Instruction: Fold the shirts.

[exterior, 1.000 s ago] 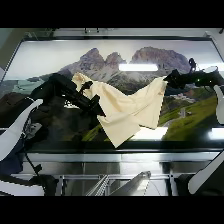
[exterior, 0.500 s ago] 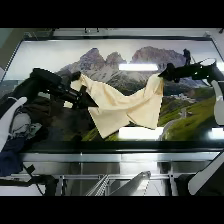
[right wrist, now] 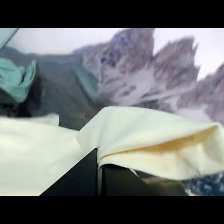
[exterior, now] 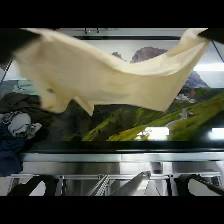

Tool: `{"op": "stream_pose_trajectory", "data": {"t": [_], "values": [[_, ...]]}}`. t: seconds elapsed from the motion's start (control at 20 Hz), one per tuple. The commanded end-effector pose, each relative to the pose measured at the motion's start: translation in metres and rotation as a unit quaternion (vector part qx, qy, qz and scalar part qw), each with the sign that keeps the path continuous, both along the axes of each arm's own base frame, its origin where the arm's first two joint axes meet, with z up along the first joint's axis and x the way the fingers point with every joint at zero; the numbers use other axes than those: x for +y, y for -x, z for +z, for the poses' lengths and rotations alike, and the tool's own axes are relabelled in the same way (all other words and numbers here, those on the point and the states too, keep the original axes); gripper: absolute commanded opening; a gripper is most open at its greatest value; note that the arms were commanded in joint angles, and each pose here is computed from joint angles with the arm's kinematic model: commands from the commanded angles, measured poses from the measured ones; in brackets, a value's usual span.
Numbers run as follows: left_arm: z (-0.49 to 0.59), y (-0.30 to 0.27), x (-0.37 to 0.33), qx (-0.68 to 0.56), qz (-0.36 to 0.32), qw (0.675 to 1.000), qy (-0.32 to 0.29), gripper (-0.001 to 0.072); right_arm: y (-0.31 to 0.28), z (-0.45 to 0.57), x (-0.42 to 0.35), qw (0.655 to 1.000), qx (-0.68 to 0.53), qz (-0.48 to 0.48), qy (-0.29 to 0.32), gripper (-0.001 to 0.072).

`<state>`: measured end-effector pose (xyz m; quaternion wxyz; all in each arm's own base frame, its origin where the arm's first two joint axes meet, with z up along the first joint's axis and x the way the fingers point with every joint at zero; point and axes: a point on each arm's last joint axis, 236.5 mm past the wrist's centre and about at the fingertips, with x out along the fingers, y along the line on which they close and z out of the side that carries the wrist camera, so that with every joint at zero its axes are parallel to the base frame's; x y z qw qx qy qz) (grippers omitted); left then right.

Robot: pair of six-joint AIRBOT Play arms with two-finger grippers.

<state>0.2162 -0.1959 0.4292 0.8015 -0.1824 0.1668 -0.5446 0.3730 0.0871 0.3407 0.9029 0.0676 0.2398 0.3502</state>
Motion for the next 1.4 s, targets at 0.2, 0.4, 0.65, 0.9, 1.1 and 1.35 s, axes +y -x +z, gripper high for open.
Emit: {"op": "stream_pose_trajectory", "data": {"t": [0.2, 0.4, 0.65, 0.9, 1.1, 1.35], "values": [[0.090, 0.069, 0.008, -0.152, 0.111, 0.980, -0.060, 0.0022, 0.159, 0.153, -0.004, 0.924, -0.333, -0.179, 0.061, 0.0020], [0.028, -0.031, 0.051, 0.015, 0.084, 0.996, -0.037, 0.0022, 0.055, 0.062, -0.026, 0.977, -0.139, -0.156, 0.033, 0.0021], [-0.188, -0.166, 0.057, 0.266, 0.026, 0.959, -0.093, 0.0023, -0.065, -0.171, -0.047, 0.976, 0.153, -0.154, -0.022, 0.0021], [-0.410, -0.265, 0.039, 0.427, -0.024, 0.900, -0.083, 0.0026, -0.135, -0.363, -0.077, 0.938, 0.255, -0.234, -0.014, 0.0021], [-0.430, -0.302, 0.045, 0.475, -0.076, 0.877, 0.013, 0.0347, -0.160, -0.383, -0.091, 0.939, 0.247, -0.238, 0.000, 0.0543], [-0.391, -0.281, 0.097, 0.515, -0.068, 0.854, 0.018, 0.0712, -0.140, -0.316, -0.156, 0.928, 0.254, -0.270, 0.043, 0.0621]]}}
